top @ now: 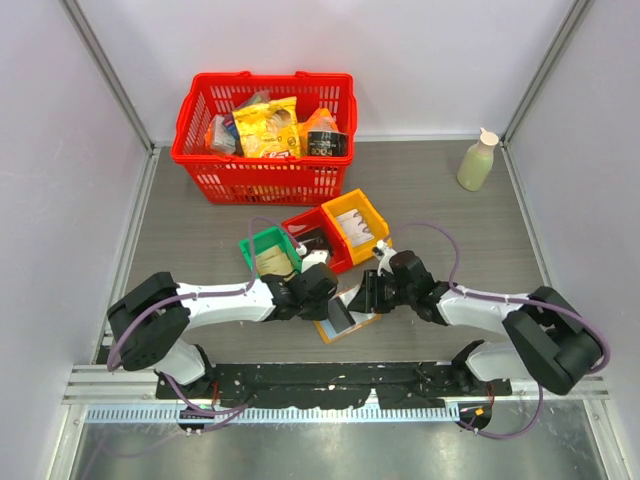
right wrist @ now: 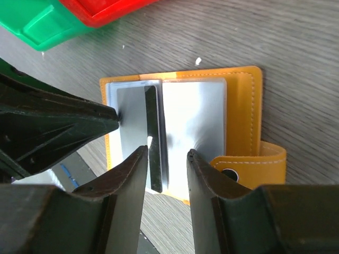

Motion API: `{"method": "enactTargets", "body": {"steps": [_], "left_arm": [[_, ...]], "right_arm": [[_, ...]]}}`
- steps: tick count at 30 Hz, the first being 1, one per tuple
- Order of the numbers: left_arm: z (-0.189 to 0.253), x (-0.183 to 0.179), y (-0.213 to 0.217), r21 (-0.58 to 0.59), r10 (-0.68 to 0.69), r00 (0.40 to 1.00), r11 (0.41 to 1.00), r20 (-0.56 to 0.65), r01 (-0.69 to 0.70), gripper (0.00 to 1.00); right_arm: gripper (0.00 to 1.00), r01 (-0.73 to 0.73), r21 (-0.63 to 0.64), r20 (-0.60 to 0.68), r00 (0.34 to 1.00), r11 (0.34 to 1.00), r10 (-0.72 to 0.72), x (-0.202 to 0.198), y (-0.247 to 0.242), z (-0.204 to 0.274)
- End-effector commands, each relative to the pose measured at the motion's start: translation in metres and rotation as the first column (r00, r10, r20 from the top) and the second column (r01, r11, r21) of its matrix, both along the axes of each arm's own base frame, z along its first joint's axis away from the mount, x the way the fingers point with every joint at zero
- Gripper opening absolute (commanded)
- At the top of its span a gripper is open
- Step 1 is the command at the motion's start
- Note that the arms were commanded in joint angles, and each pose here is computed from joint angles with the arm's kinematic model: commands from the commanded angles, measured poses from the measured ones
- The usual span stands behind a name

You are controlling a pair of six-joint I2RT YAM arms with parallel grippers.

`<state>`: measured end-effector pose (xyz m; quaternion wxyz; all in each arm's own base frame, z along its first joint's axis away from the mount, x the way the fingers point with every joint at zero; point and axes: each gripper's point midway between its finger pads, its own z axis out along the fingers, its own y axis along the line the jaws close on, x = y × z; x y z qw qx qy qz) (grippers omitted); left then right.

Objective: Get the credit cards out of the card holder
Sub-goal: Remove the credit card from the card holder.

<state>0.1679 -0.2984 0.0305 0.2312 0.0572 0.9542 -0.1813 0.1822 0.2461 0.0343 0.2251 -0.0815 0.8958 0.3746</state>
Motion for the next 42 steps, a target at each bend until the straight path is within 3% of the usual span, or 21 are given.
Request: {"method": "enactTargets", "body": {"steps": [1,8,15,20,30,32,36,41,42], "left_arm": [[-0.004,-0.005,0.004,0.026,-0.014,1.000,1.000,-0.017,0.014,0.07],[-0.005,-0.009,0.009,0.023,-0.013,0.999,1.000,-0.029,0.013,0.06],[-0.004,-0.010,0.008,0.015,-0.015,0.999,1.000,-0.028,0.015,0.06],[-0.006,-0.012,0.010,0.016,-0.018,0.999,1.000,-0.033,0.019,0.05],[-0.011,-0.016,0.012,0.029,-0.025,0.998,0.999,-0.051,0.027,0.00],[-0.011,-0.016,0.012,0.028,-0.029,0.998,0.999,-0.053,0.031,0.00],[-0.010,-0.016,0.011,0.026,-0.029,0.998,0.999,-0.053,0.030,0.00],[-0.011,-0.016,0.012,0.026,-0.027,0.998,0.999,-0.053,0.028,0.00],[-0.011,-0.016,0.012,0.027,-0.026,0.998,0.999,-0.052,0.028,0.00]], "right_arm": [[0.40,-0.072,0.174,0.028,0.997,0.982,0.068,0.002,0.024,0.020],[0.25,-0.077,0.247,-0.030,0.996,0.966,0.087,-0.005,0.027,0.013],[0.19,-0.081,0.274,-0.055,0.993,0.958,0.100,-0.007,0.029,0.008],[0.01,-0.063,0.297,-0.076,0.993,0.953,0.090,-0.007,0.023,0.005],[0.01,-0.020,0.246,-0.069,0.997,0.969,0.038,0.002,0.004,0.001],[0.15,-0.032,0.255,-0.074,0.996,0.966,0.053,0.001,0.006,0.002],[0.31,-0.059,0.276,-0.105,0.990,0.959,0.091,-0.004,0.013,-0.003],[0.33,-0.052,0.297,-0.129,0.987,0.954,0.093,-0.005,0.018,-0.009],[0.26,-0.049,0.296,-0.130,0.987,0.954,0.091,-0.006,0.017,-0.009]]}}
